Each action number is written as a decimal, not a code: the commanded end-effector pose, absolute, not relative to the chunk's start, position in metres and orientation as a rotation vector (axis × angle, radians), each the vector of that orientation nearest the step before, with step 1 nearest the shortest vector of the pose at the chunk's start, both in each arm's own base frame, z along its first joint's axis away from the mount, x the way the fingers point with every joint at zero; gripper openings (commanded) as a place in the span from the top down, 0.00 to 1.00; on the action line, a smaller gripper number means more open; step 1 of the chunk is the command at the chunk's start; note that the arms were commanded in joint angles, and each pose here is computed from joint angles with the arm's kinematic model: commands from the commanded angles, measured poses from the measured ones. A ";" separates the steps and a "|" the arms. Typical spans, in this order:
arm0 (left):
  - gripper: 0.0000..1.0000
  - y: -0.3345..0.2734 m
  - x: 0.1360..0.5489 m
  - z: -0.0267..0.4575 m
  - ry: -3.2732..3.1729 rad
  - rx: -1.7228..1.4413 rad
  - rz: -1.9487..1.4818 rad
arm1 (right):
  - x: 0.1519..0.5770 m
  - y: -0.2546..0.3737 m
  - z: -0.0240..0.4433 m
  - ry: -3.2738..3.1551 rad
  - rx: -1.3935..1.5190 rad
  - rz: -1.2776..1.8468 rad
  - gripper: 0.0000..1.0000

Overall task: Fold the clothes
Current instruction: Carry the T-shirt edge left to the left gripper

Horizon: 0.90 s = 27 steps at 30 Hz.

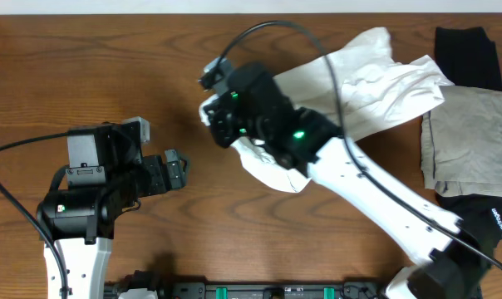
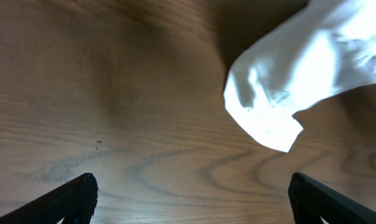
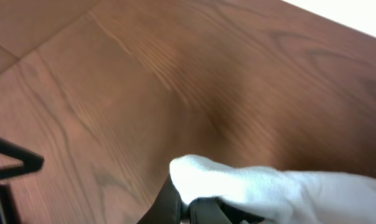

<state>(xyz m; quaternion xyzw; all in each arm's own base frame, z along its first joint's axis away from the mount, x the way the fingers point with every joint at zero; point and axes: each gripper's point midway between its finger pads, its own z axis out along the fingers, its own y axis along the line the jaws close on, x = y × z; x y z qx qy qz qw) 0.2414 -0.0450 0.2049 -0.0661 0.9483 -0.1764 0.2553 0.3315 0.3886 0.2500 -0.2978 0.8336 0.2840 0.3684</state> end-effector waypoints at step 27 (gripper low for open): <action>0.02 -0.044 0.274 0.225 2.436 -0.111 -0.460 | 0.387 0.197 0.233 2.457 -0.209 0.230 0.01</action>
